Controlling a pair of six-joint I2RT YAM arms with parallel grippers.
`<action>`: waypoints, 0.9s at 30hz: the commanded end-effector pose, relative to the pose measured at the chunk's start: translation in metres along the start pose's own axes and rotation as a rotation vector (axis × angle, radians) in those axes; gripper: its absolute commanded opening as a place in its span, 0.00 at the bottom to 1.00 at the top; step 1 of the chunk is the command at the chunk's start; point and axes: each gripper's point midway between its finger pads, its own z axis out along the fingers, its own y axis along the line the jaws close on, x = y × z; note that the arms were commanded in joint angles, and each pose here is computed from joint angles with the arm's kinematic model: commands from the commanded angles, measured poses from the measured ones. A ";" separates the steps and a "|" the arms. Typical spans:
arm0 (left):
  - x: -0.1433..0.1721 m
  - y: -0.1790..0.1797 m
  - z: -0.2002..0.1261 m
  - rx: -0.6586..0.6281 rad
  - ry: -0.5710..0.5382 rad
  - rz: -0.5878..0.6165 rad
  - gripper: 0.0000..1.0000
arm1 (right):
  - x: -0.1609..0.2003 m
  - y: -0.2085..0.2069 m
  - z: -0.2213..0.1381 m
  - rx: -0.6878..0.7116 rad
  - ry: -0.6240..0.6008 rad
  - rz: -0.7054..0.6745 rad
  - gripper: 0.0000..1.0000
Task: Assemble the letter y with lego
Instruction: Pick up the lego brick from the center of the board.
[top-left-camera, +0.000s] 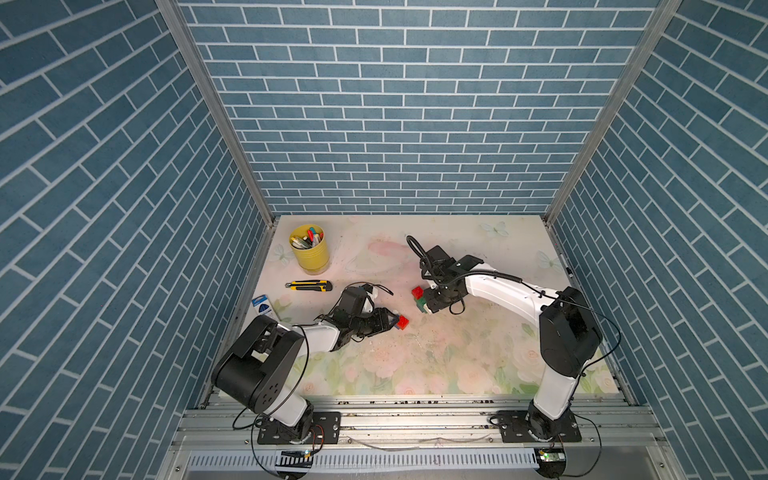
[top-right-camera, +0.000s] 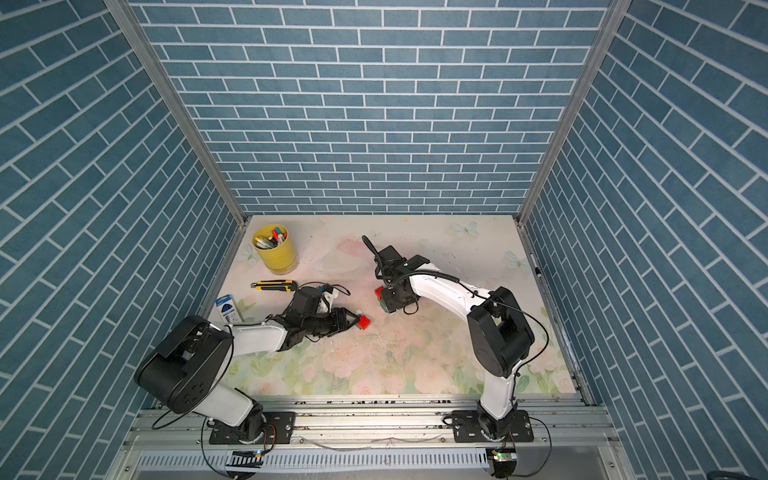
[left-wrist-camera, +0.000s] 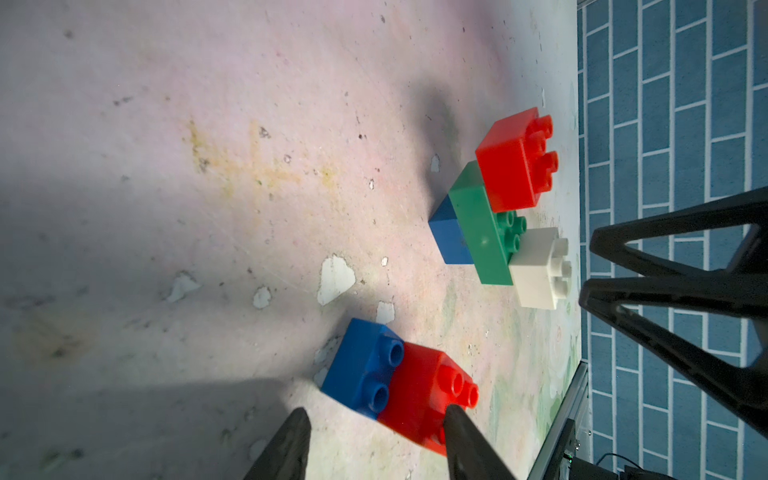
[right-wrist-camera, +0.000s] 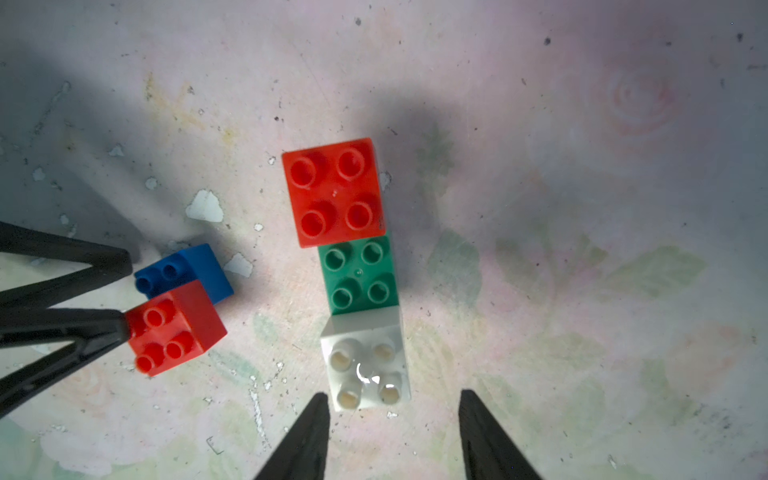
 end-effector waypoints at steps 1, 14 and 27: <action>0.050 0.071 -0.003 -0.264 0.137 -0.097 0.52 | -0.012 0.009 -0.002 -0.046 -0.010 0.024 0.54; 0.052 0.074 -0.003 -0.268 0.136 -0.104 0.51 | -0.024 0.010 0.026 -0.087 0.031 0.032 0.56; 0.053 0.076 -0.003 -0.274 0.137 -0.106 0.51 | -0.027 0.017 0.049 -0.130 0.072 0.034 0.49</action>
